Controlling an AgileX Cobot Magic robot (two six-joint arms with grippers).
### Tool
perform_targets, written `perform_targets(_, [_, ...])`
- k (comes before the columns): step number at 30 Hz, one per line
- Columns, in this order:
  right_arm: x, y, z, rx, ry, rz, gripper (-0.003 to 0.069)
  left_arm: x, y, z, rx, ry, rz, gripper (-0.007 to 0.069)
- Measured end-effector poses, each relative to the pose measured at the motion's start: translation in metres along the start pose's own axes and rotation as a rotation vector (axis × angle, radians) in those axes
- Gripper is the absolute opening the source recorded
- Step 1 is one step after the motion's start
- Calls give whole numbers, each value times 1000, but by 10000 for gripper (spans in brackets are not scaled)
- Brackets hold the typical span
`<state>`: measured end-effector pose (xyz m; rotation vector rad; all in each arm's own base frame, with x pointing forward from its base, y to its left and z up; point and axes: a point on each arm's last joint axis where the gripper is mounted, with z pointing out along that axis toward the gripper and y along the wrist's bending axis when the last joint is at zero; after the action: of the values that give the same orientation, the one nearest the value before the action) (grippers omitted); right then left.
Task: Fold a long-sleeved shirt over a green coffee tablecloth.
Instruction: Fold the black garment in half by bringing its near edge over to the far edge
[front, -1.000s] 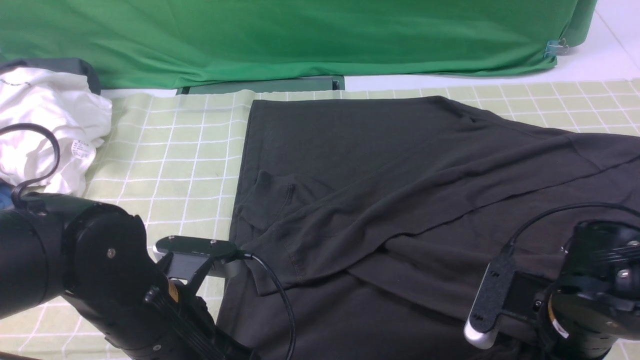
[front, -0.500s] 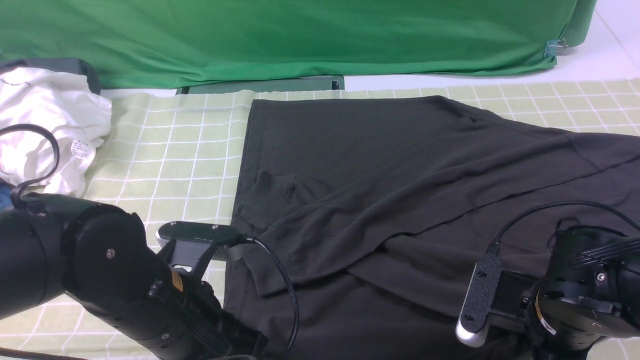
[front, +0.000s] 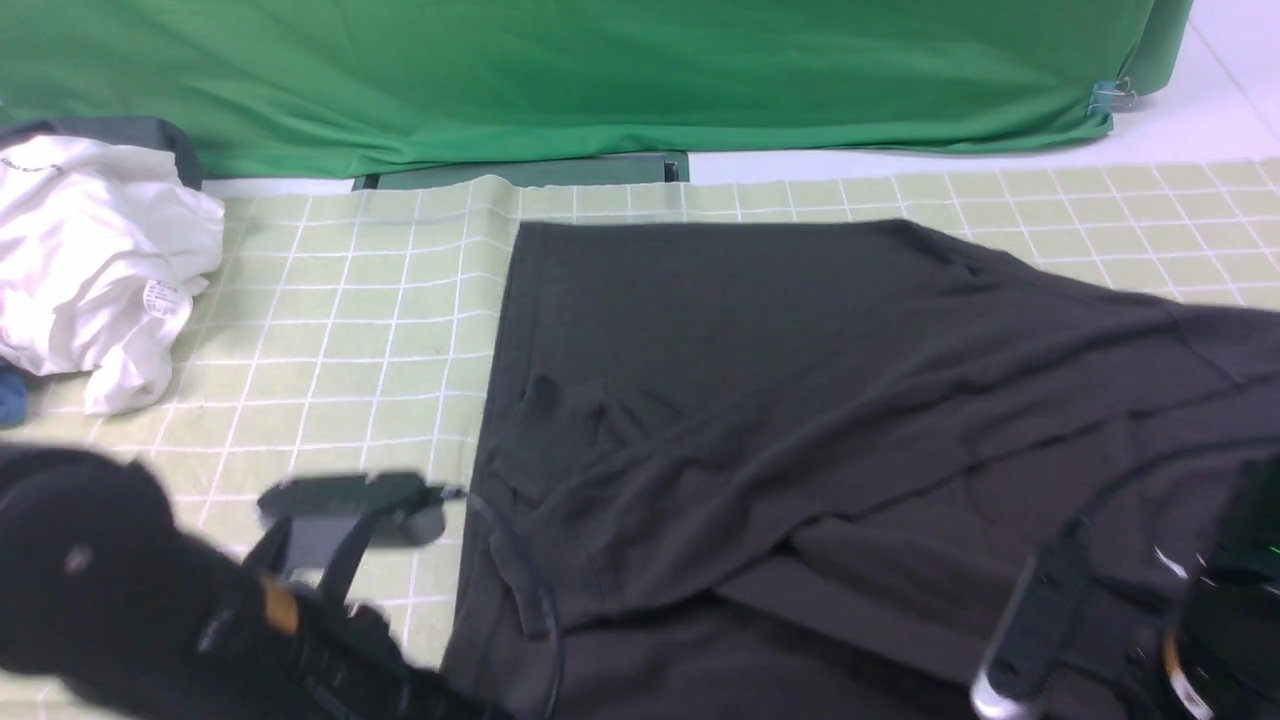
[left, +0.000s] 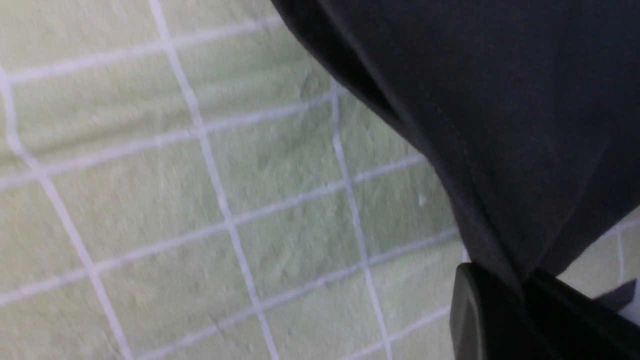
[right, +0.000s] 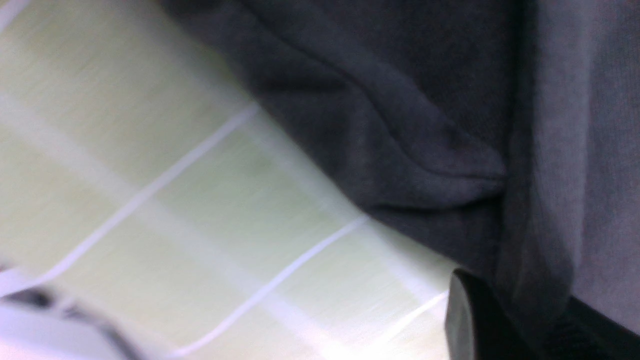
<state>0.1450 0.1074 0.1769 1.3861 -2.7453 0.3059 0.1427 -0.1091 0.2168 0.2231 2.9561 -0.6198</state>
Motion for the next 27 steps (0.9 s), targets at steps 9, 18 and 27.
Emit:
perform_targets(9, [22, 1, -22, 12, -79, 77, 51, 22, -1, -14, 73, -30, -75, 27])
perform_targets(18, [0, -46, -58, 96, -214, 211, 51, -38, -22, -41, 87, -342, -94, 27])
perform_targets(27, [-40, -111, -55, 111, -257, 354, 51, -115, -9, -19, 27, -435, -233, 27])
